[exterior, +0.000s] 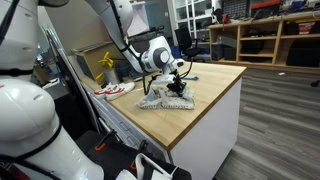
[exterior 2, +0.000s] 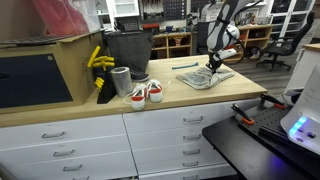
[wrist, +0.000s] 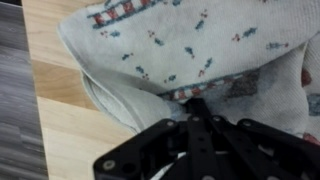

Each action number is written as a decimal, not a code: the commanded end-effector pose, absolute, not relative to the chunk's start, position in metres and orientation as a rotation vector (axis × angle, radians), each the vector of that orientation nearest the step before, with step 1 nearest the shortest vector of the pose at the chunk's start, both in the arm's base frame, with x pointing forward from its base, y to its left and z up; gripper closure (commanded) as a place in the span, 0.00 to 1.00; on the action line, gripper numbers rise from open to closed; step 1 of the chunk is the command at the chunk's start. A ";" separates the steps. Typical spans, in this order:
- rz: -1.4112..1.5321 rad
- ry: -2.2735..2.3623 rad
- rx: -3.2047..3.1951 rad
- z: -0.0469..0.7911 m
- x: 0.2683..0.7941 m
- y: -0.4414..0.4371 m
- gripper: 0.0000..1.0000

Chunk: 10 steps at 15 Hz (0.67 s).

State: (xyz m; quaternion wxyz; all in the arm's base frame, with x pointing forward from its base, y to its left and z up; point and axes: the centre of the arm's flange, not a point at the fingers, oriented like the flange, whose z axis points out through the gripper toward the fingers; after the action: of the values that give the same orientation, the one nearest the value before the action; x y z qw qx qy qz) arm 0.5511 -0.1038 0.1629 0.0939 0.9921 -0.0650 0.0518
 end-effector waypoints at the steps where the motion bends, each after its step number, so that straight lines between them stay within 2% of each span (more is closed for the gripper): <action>1: 0.187 -0.222 2.887 0.150 0.547 -0.110 0.72; 3: 0.196 -0.227 2.867 0.152 0.546 -0.112 0.60; 10: 0.194 -0.234 2.835 0.147 0.540 -0.116 0.07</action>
State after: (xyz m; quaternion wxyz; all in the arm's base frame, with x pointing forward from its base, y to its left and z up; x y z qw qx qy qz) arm 0.5478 -0.1213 0.1587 0.1362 0.9857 -0.0786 0.0610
